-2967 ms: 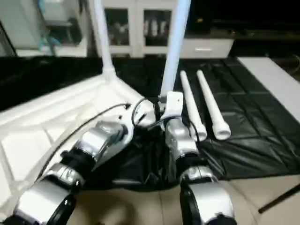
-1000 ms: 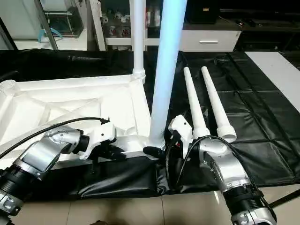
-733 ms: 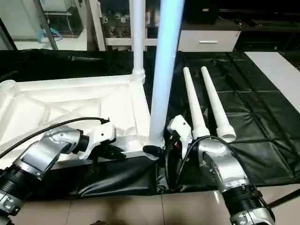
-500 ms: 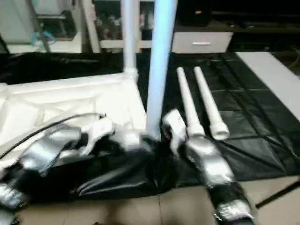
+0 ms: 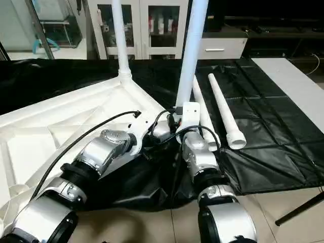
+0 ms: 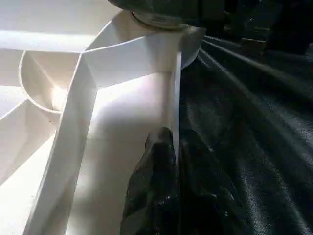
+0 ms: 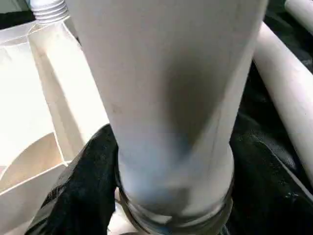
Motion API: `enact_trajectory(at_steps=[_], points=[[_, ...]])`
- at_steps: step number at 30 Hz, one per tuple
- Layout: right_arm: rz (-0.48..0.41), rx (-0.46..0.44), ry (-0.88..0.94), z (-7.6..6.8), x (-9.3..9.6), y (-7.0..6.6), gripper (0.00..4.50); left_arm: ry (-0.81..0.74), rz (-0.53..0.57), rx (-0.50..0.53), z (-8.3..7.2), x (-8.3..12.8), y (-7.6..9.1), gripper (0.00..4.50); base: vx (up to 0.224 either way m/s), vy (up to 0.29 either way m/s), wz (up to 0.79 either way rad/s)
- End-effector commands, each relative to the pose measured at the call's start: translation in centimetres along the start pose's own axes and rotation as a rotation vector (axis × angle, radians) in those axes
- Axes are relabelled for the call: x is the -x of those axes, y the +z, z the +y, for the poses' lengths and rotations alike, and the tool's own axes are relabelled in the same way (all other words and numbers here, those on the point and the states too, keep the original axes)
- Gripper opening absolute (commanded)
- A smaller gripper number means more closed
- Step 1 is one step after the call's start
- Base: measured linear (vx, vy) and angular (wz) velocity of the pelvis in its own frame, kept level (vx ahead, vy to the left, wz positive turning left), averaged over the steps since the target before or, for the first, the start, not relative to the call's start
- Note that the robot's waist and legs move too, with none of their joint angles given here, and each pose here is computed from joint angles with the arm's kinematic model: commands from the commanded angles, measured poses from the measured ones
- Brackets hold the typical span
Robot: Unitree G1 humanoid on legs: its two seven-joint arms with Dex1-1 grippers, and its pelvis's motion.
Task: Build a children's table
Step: Rotate leg to tighten
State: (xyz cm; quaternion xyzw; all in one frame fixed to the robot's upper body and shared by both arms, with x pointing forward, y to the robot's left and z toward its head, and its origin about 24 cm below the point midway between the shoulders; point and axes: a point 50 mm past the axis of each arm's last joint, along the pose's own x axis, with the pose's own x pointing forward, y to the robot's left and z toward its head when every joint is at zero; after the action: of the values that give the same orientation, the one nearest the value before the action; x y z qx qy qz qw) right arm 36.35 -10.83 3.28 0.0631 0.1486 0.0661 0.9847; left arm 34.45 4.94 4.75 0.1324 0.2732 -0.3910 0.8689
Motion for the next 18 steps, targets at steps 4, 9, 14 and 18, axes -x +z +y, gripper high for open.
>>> enact_trajectory(at_steps=[4, 9, 14, 18], points=[[-0.020, -0.037, 0.161, 2.2, 0.1, -0.6, 3.43, 0.079, 0.020, -0.051, 1.8, 0.7, -1.2, 0.00, 0.000, 0.000, 0.00], [-0.114, 0.050, 0.211, 0.8, 0.5, 0.7, 3.71, -0.076, 0.030, -0.141, 1.9, 2.1, -2.8, 0.00, 0.000, 0.000, 0.00], [-0.138, 0.183, 0.376, -1.3, 2.0, 1.6, 4.18, -0.309, 0.070, -0.269, 1.6, 4.8, -4.9, 0.00, 0.000, 0.000, 0.00], [-0.103, 0.245, 0.644, -1.9, 4.3, 1.6, 4.26, -0.398, 0.099, -0.320, 1.9, 6.7, -5.7, 0.00, 0.058, 0.003, 0.02]])
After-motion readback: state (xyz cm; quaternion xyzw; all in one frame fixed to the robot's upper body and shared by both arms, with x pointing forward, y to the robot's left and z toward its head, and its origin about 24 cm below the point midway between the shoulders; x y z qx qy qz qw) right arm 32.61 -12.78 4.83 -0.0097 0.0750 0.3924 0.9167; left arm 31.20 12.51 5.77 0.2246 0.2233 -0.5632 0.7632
